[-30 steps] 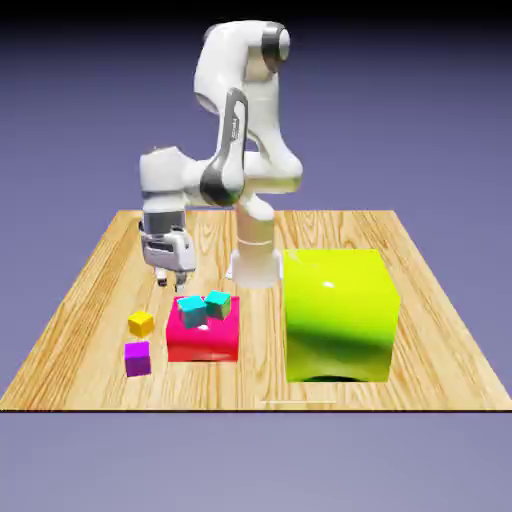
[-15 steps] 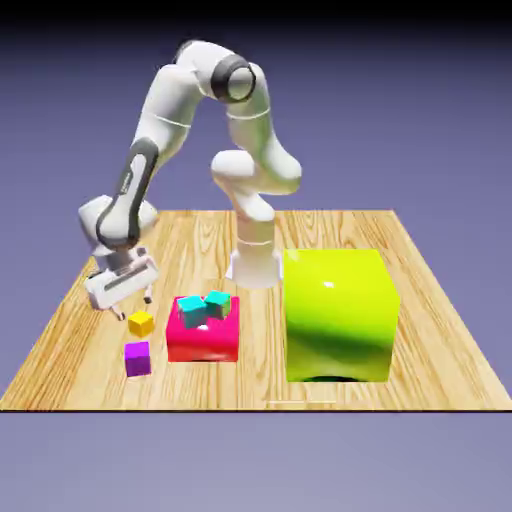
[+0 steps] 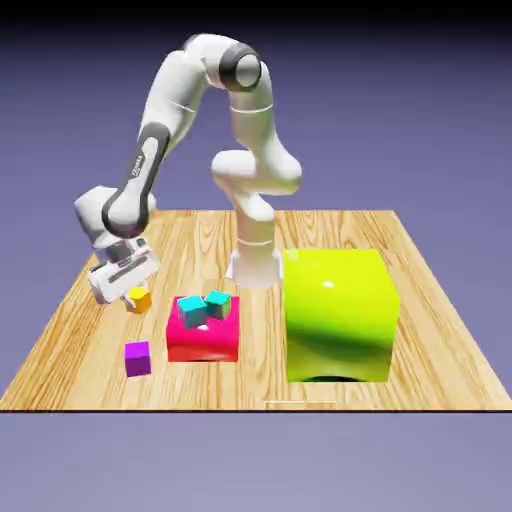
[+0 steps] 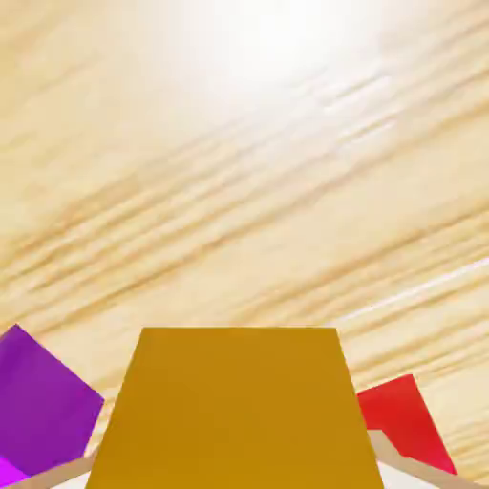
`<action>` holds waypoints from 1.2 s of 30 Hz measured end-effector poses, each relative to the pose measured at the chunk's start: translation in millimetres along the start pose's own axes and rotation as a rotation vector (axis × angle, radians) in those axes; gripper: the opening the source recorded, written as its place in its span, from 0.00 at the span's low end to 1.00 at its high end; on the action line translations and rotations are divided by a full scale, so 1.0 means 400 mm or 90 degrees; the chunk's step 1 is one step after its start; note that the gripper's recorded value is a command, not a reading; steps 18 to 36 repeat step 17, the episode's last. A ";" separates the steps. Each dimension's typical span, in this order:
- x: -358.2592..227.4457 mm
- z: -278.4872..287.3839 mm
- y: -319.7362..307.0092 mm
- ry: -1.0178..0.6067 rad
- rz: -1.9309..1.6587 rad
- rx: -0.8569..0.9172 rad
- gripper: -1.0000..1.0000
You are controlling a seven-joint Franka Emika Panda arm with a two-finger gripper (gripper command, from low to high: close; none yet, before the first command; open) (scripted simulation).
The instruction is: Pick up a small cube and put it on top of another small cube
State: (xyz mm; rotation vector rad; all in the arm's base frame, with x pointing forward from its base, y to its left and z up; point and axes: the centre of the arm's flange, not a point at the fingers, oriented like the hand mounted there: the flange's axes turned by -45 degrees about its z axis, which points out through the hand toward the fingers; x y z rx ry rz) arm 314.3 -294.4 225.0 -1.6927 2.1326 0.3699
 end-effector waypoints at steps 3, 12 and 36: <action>-0.140 -0.025 -0.070 -0.005 -0.138 -0.063 0.00; -0.340 -0.018 -0.111 0.038 -0.339 -0.180 0.00; -0.313 0.065 -0.087 0.040 -0.335 -0.181 1.00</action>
